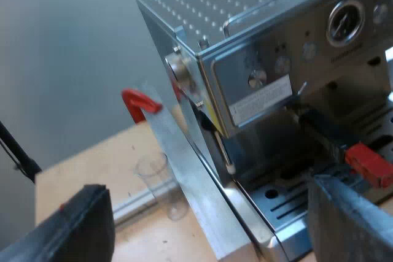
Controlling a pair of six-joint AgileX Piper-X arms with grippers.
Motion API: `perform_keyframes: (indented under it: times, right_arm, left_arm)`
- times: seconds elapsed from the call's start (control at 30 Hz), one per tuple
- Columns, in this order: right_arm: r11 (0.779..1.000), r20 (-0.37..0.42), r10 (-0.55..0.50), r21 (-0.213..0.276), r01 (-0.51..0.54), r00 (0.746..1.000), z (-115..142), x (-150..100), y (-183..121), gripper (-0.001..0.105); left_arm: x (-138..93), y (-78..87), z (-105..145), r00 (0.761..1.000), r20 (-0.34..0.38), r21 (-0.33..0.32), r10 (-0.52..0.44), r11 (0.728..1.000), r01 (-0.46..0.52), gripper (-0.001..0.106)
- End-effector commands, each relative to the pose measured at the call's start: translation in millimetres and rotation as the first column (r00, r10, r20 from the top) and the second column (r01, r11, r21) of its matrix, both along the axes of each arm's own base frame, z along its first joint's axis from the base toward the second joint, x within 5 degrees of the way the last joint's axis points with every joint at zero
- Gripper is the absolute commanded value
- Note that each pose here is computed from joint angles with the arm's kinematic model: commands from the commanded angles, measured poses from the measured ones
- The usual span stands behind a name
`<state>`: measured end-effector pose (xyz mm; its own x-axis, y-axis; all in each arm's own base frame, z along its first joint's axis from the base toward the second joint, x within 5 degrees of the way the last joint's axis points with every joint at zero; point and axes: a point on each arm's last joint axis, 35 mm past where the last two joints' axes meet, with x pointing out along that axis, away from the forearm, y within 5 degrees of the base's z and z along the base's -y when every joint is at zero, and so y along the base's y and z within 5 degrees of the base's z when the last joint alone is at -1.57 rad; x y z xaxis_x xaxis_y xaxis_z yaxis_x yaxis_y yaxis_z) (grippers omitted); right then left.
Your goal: Put the handle in the coffee machine
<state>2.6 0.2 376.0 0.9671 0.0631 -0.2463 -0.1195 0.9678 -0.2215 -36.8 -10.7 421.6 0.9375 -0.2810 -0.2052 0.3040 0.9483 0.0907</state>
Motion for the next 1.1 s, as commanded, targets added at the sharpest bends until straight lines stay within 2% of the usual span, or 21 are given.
perform_keyframes:
  times: [0.03, 0.13, 0.2, 0.27, 0.3, 0.33, 0.43, 0.63, 0.73, 0.87, 1.0, 1.03, 1.1]
  right_arm:
    - [1.0, 0.061, 0.0, -0.014, 0.0, 0.998, 2.4, -13.8, -0.9, 0.048]
    - [1.0, 0.094, 0.0, -0.012, 0.001, 0.996, -1.2, -28.5, -1.8, 0.048]
    - [1.0, 0.066, 0.0, -0.014, 0.0, 0.998, -4.3, -29.1, -1.8, 0.048]
    - [1.0, 0.029, 0.001, -0.016, 0.0, 1.0, -8.2, -29.9, -1.8, 0.048]
    - [1.0, 0.02, 0.001, -0.016, 0.0, 1.0, -9.2, -30.1, -1.9, 0.048]
    - [1.0, -0.032, 0.001, -0.02, -0.001, 0.999, -13.3, -33.8, -2.1, 0.048]
    - [0.999, -0.072, 0.035, -0.019, -0.036, 0.997, -18.4, -33.9, -0.9, 0.048]
    - [0.998, -0.093, 0.051, -0.016, -0.053, 0.994, -20.4, -34.8, -0.4, 0.048]
    - [0.998, -0.101, 0.055, -0.015, -0.057, 0.993, -21.2, -35.1, -0.3, 0.048]
    - [0.998, -0.103, 0.059, -0.013, -0.06, 0.993, -21.5, -35.2, -0.1, 0.048]
    - [0.998, -0.104, 0.059, -0.013, -0.06, 0.993, -21.6, -35.2, -0.1, 0.048]
    - [0.998, -0.101, 0.059, -0.013, -0.06, 0.993, -21.3, -35.1, -0.1, 0.048]
    - [0.998, -0.096, 0.059, -0.013, -0.06, 0.994, -20.8, -35.0, -0.1, 0.048]
  left_arm:
    - [-19.1, 0.1, -1.7, 0.998, 0.063, -0.009, 0.013, 1.0, -0.012, 0.068]
    - [-36.2, -0.1, -5.7, 0.993, 0.116, -0.009, 0.013, 1.0, -0.012, 0.068]
    - [-45.8, -0.2, -8.6, 0.989, 0.146, -0.009, 0.013, 1.0, -0.012, 0.068]
    - [-47.1, -0.2, -10.6, 0.991, 0.13, -0.009, 0.013, 1.0, -0.012, 0.068]
    - [-47.2, -0.2, -12.9, 0.994, 0.109, -0.009, 0.013, 1.0, -0.012, 0.068]
    - [-47.6, -0.2, -16.0, 0.997, 0.081, -0.009, 0.013, 1.0, -0.012, 0.068]
    - [-49.2, -0.3, -24.9, 1.0, -0.002, -0.009, 0.013, 1.0, -0.013, 0.068]
    - [-51.0, -0.3, -37.4, 0.993, -0.119, -0.014, 0.022, 1.0, -0.023, 0.068]
    - [-48.9, 0.5, -40.7, 0.989, -0.141, -0.006, 0.047, 0.999, -0.048, 0.068]
    - [-46.8, 0.5, -38.2, 0.992, -0.114, -0.011, 0.048, 0.999, -0.05, 0.068]
    - [-38.7, 0.6, -31.5, 0.998, -0.032, -0.022, 0.05, 0.998, -0.051, 0.068]
    - [-31.3, 0.7, -30.0, 0.998, -0.007, -0.071, 0.06, 0.996, -0.06, 0.068]
    - [-26.7, 0.8, -30.0, 0.998, 0.001, -0.099, 0.065, 0.993, -0.065, 0.068]
